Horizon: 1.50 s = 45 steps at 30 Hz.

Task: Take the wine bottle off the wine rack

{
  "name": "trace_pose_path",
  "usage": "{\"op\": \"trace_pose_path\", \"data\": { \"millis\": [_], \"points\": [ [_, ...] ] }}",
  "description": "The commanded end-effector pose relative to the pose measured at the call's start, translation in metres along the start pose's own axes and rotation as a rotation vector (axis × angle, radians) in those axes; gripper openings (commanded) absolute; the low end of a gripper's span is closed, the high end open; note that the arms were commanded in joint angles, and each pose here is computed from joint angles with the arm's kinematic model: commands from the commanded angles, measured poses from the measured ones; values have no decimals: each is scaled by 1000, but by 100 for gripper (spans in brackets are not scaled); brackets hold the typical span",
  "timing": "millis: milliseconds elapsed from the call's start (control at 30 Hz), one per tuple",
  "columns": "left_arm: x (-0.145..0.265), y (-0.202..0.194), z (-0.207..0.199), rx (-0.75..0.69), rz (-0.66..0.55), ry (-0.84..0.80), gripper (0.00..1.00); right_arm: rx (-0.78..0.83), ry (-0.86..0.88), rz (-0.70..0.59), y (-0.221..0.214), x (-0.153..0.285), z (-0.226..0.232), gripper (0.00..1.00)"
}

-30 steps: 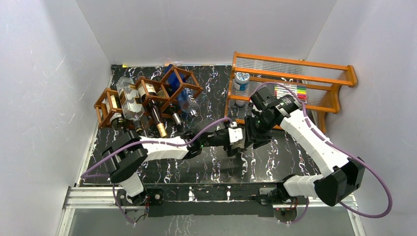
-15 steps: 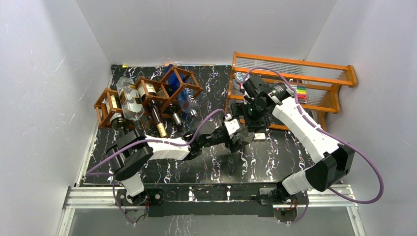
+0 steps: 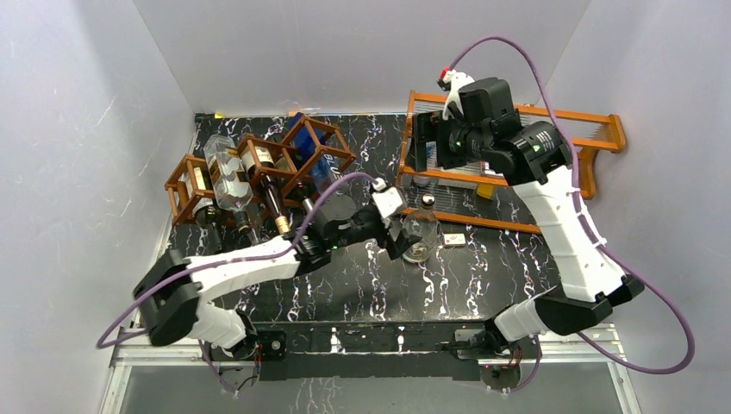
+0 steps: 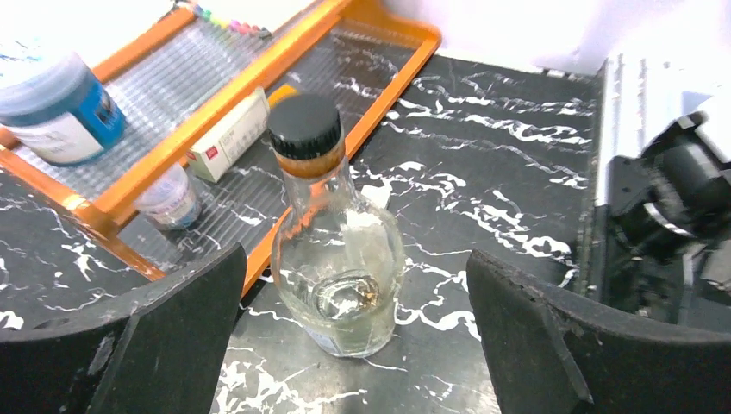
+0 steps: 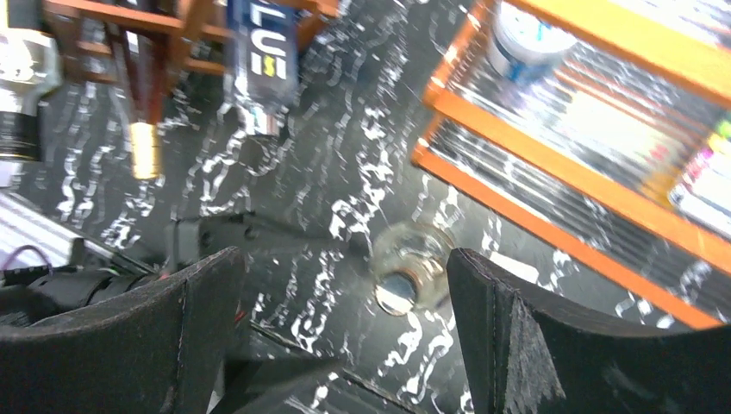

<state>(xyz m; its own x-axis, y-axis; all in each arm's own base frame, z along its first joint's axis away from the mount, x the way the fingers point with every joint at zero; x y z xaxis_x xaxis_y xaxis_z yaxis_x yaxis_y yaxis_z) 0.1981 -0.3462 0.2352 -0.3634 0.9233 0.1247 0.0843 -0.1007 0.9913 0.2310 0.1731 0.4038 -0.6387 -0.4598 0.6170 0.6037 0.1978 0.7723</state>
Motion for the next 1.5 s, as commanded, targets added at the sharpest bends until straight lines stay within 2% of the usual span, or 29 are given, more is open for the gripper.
{"op": "trace_pose_path", "data": {
  "millis": [0, 167, 300, 500, 567, 700, 767, 1033, 1133, 1200, 1267, 1467],
  "points": [
    [58, 60, -4, 36, 21, 6, 98, 44, 197, -192, 44, -20, 35, 98],
    [135, 91, 50, 195, 97, 227, 98, 89, 276, -233, 52, -70, 84, 98],
    [185, 101, 84, 222, 123, 446, 98, 81, 236, -183, 39, -116, 108, 98],
    [234, 105, 96, 275, 31, 790, 98, 22, 254, -127, 11, -164, 117, 98],
    [245, 103, 95, 304, -16, 863, 98, -8, 204, -86, -2, -191, 119, 98],
    [252, 106, 81, 308, -109, 810, 98, -70, 123, -8, -19, -234, 115, 98],
    [252, 108, 77, 299, -130, 776, 98, -88, 139, 14, -24, -250, 116, 98],
    [254, 112, 73, 280, -111, 748, 98, -146, 159, 71, -30, -289, 115, 98],
    [254, 112, 71, 288, -126, 738, 98, -163, 176, 53, -29, -292, 114, 98],
    [253, 110, 70, 290, -126, 733, 98, -171, 208, 31, -26, -293, 114, 93],
    [252, 105, 71, 294, -116, 735, 98, -172, 223, 26, -24, -293, 115, 83],
    [232, 77, 85, 261, -31, 716, 98, -177, 271, 107, -31, -251, 117, 37]
  ]
}}
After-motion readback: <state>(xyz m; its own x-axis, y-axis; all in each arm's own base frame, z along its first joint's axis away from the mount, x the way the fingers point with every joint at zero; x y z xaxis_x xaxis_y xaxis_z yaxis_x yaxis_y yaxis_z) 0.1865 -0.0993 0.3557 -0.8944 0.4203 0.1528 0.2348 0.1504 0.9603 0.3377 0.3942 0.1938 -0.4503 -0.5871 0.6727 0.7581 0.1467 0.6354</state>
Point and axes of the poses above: each gripper's point midway between its finger pads, its own x axis back along the fingers, its own z axis along the line the jaws close on, y = z × x, the point moved 6 cm from there along x, back along the fingers, and after that the axes turned 6 degrees about x, right-handed, at the moved point
